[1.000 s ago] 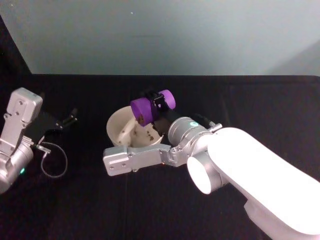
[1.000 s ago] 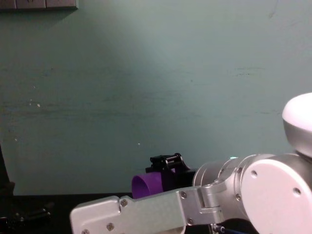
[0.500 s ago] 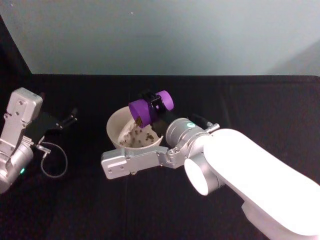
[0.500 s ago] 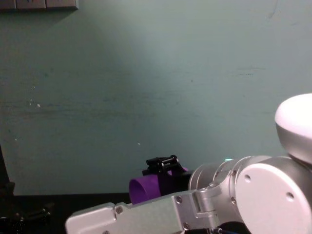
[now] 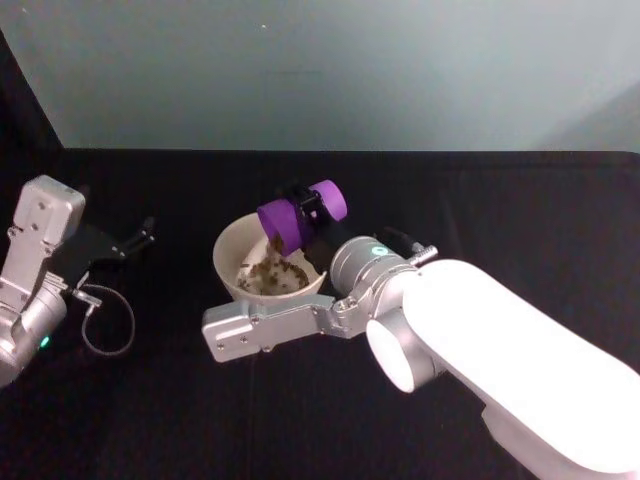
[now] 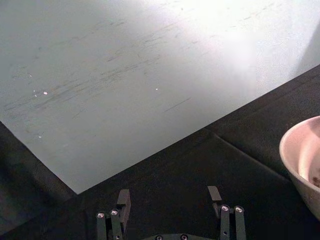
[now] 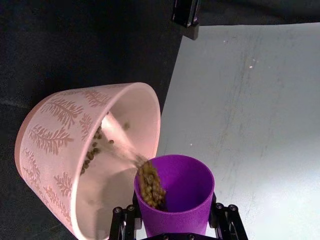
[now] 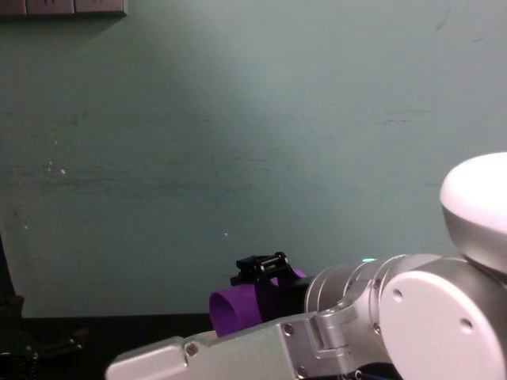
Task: Pick up the cup and pour the mung beans from the cup into the bowl.
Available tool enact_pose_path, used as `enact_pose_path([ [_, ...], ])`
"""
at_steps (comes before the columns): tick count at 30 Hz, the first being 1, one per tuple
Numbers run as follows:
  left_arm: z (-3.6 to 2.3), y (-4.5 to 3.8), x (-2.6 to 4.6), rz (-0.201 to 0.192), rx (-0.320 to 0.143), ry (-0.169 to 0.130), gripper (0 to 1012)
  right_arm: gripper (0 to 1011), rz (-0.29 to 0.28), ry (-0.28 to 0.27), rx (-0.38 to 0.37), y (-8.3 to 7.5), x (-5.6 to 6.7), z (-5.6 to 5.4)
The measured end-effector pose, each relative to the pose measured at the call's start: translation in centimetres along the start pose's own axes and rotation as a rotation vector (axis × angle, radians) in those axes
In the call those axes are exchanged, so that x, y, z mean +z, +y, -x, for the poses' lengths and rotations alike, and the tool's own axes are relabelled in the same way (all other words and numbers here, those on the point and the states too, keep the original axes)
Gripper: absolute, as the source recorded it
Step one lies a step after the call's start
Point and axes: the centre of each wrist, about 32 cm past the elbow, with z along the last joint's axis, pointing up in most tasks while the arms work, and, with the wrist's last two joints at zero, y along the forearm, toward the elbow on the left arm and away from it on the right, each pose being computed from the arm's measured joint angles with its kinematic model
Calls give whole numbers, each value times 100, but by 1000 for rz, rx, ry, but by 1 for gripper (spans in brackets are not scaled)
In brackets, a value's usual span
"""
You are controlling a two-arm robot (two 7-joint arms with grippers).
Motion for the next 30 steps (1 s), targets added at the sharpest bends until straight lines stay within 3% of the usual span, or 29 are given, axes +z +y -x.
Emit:
enact_pose_path([
  [19, 0, 0, 0, 0, 0, 0, 1000, 718, 24, -96, 2, 10, 68, -6],
  [30, 0, 0, 0, 0, 0, 0, 1000, 718, 46, -183, 1, 27, 126, -9],
])
